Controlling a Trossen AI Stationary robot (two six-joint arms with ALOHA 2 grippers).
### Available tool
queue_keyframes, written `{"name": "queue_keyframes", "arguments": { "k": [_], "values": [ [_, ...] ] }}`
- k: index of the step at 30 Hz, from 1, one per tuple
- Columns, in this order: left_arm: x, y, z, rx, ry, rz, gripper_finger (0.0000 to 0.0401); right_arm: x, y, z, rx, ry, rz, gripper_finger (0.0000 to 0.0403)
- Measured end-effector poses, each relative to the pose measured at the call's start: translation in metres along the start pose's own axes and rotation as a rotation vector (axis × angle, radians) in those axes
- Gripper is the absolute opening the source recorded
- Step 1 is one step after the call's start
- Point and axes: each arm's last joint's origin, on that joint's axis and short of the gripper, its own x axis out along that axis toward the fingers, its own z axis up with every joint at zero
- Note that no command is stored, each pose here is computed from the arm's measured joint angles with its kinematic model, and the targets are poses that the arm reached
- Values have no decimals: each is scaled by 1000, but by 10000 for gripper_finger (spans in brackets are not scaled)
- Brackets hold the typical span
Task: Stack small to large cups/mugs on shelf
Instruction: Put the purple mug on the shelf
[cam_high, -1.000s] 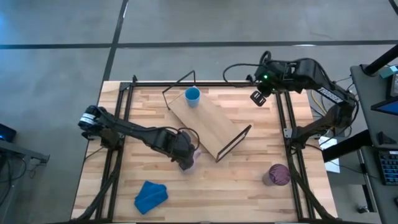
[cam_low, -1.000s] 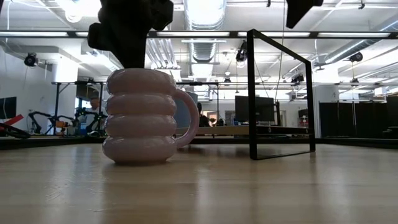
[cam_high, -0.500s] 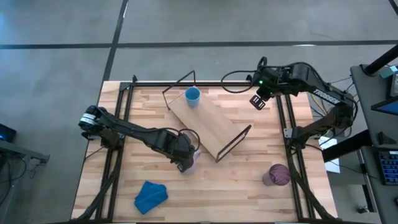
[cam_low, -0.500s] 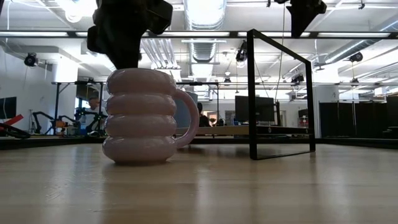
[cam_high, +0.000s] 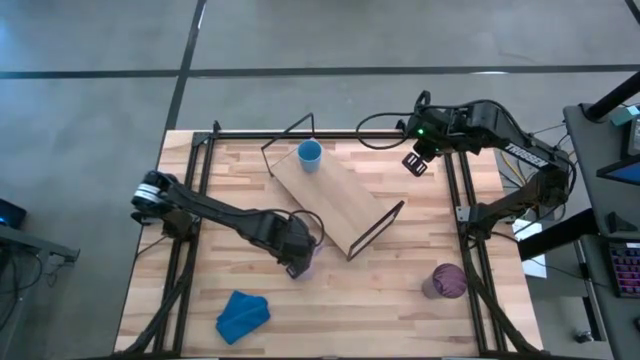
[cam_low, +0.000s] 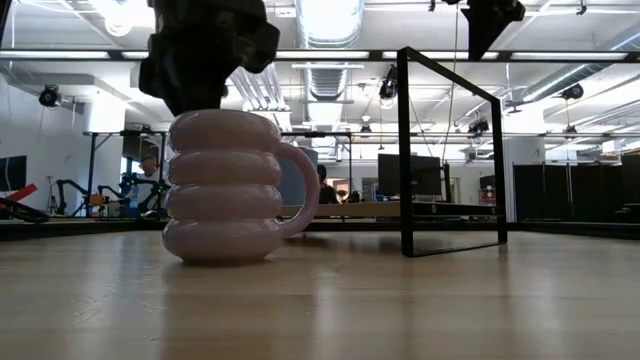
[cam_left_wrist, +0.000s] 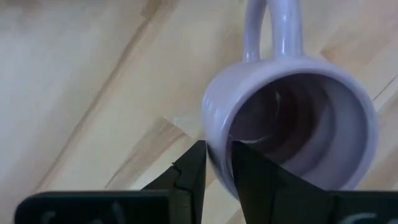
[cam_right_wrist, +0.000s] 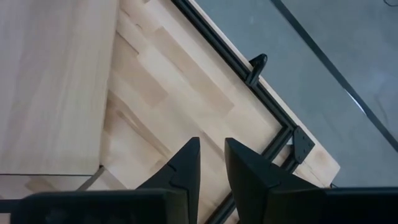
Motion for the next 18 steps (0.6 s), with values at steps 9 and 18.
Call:
{"name": "queue_keyframes", "arguments": {
  "k": [9, 18],
  "values": [
    [8, -2, 3, -4, 7, 2, 41, 0, 0, 0, -25, -1, 0, 68],
    [7, 5, 9, -5, 8, 9, 9, 1, 0, 0, -28, -4, 1, 68]
  ]
}}
